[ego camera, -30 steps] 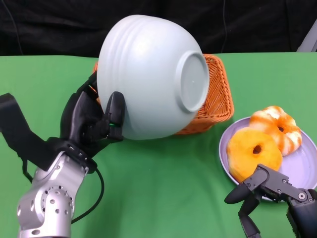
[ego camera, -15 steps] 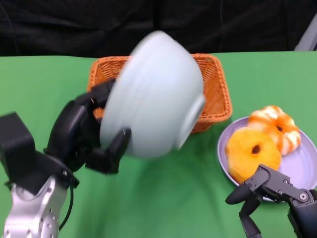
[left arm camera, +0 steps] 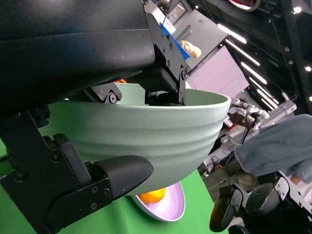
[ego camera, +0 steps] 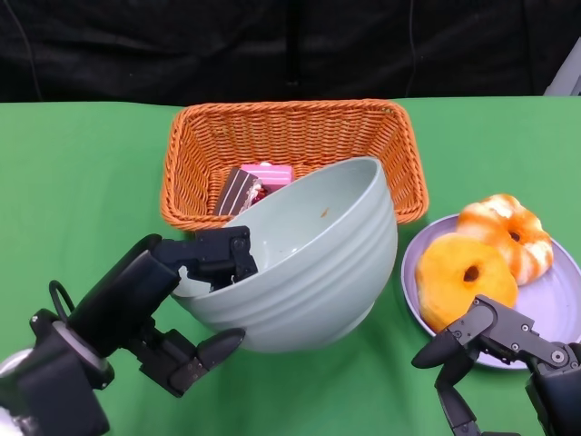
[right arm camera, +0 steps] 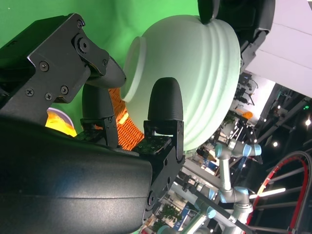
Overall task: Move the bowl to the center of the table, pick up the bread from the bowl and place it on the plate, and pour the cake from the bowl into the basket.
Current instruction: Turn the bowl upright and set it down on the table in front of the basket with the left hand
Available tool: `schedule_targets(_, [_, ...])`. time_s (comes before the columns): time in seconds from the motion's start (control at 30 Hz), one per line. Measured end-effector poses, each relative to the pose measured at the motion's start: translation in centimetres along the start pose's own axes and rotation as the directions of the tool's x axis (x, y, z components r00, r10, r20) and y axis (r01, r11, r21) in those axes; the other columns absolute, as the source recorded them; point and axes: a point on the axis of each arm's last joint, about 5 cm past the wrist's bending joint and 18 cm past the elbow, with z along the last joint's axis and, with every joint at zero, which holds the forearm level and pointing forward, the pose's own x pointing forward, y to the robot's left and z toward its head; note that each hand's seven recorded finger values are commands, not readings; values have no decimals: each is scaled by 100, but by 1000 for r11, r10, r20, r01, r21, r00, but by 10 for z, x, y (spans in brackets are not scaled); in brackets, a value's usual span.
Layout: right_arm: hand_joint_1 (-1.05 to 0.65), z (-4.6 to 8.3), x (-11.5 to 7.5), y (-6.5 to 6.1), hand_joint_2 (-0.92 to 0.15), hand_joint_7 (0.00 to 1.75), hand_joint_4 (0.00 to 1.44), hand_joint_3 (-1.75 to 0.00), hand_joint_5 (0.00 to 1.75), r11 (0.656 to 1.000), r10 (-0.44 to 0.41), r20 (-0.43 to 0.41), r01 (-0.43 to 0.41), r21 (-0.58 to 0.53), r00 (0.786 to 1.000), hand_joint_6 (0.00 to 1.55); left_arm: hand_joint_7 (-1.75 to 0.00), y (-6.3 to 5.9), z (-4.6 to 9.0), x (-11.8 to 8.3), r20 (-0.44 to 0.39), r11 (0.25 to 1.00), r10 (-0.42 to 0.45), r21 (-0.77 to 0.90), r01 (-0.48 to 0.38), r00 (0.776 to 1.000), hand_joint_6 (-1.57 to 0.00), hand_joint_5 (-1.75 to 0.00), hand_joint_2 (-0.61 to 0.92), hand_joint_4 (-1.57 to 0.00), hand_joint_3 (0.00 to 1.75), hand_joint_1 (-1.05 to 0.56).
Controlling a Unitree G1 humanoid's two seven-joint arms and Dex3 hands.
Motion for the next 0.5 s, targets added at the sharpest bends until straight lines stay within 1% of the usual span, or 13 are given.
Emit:
schedule_targets(0.07, [1,0,-1,0,-36,128,65,-127,150,1000,-1,-4,1,-1,1000,58,-174,3,4,0,58,980,-96,182,84,994,-81,-175,19,-105,159,-14])
schedule_targets(0.13, [1,0,-1,0,-36,127,65,-125,150,1000,-6,-6,5,-3,1000,58,-175,5,7,0,109,927,-196,343,148,975,-79,-175,18,-104,155,-12])
schedule_targets(0.17, [1,0,-1,0,-37,127,65,-124,150,1000,-8,-4,8,-3,1000,58,-175,5,7,-1,128,905,-228,395,161,965,-77,-175,21,-104,139,-14])
schedule_targets(0.2, [1,0,-1,0,-37,127,65,-123,151,1000,-11,-2,11,-3,1000,58,-175,5,6,-2,140,886,-252,432,170,958,-77,-175,23,-104,133,-15])
schedule_targets(0.23, [1,0,-1,0,-37,127,65,-123,151,1000,-13,2,13,-3,1000,58,-175,4,4,-3,146,866,-271,468,175,951,-76,-175,29,-103,121,-17])
schedule_targets(0.27, [1,0,-1,0,-37,127,65,-123,151,1000,-14,7,14,-2,1000,58,-175,4,3,-4,141,843,-295,505,188,945,-76,-175,38,-102,105,-20])
schedule_targets(0.37, [1,1,-1,0,-37,127,64,-123,151,1000,-20,14,20,-1,1000,57,-175,1,0,-8,111,784,-348,578,224,931,-75,-175,46,-101,89,-22])
schedule_targets(0.4, [0,1,-1,1,-37,127,64,-123,151,1000,-21,15,21,0,1000,57,-175,1,-1,-8,101,768,-361,596,234,927,-74,-175,55,-99,70,-23])
schedule_targets(0.43, [-1,1,-1,1,-37,127,64,-123,151,1000,-23,16,23,1,1000,57,-175,0,-2,-9,91,750,-376,615,245,922,-74,-175,61,-99,58,-24])
schedule_targets(0.47, [-2,2,-1,0,-38,127,63,-124,151,1000,-25,20,25,2,999,57,-137,-1,-2,-9,77,724,-401,638,264,913,-87,-175,68,-97,34,-27])
schedule_targets(0.5, [-2,3,-1,0,-38,127,63,-124,151,1000,-27,25,27,2,999,57,-121,-2,-2,-9,61,696,-427,659,284,902,-94,-175,72,-97,23,-28])
